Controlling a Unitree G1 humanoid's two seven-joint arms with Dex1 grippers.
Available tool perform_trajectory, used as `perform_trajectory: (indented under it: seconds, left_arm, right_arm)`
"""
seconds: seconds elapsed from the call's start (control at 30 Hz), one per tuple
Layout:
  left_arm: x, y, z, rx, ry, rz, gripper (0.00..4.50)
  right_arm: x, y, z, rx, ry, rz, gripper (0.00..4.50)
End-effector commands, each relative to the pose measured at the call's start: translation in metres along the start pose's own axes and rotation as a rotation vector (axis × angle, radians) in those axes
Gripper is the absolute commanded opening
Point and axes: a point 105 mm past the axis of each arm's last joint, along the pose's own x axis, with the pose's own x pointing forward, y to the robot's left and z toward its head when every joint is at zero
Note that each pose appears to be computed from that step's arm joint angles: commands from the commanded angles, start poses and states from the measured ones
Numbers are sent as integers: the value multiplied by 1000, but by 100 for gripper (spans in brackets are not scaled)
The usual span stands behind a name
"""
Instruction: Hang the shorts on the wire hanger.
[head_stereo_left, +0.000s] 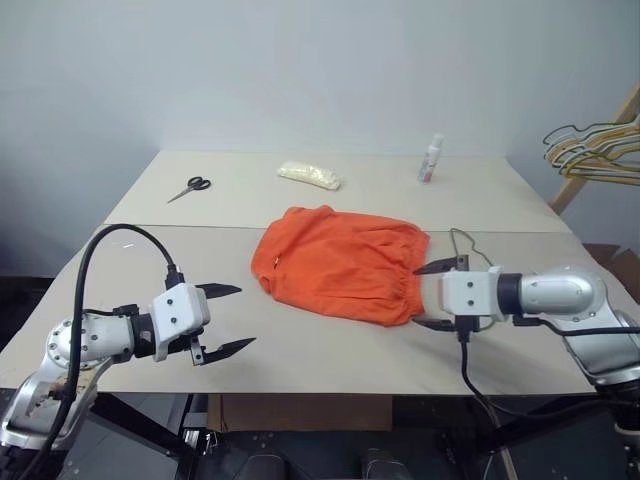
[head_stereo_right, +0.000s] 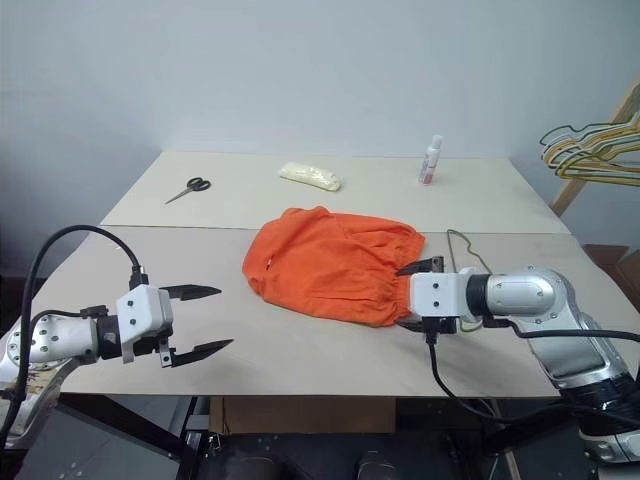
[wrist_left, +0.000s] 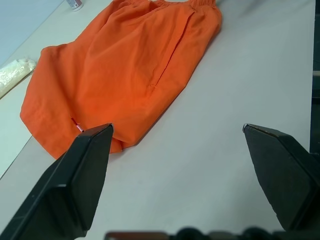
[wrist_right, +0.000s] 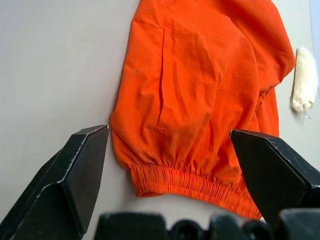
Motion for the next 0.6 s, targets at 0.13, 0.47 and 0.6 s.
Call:
perform_trajectory:
  seconds: [0.13,0.47,0.6]
  left_arm:
    - [-2,10,13,35,-36,47,450]
    - [2,13,13,69,-28,43,450]
    - [4,12,6,86,18,13,450]
  right_arm:
    - [-4,-8,8,-45,-14,-28,448]
    - [-3,-6,5,-1,16,-18,448]
    - [-2,-5,1,18,58,6,448]
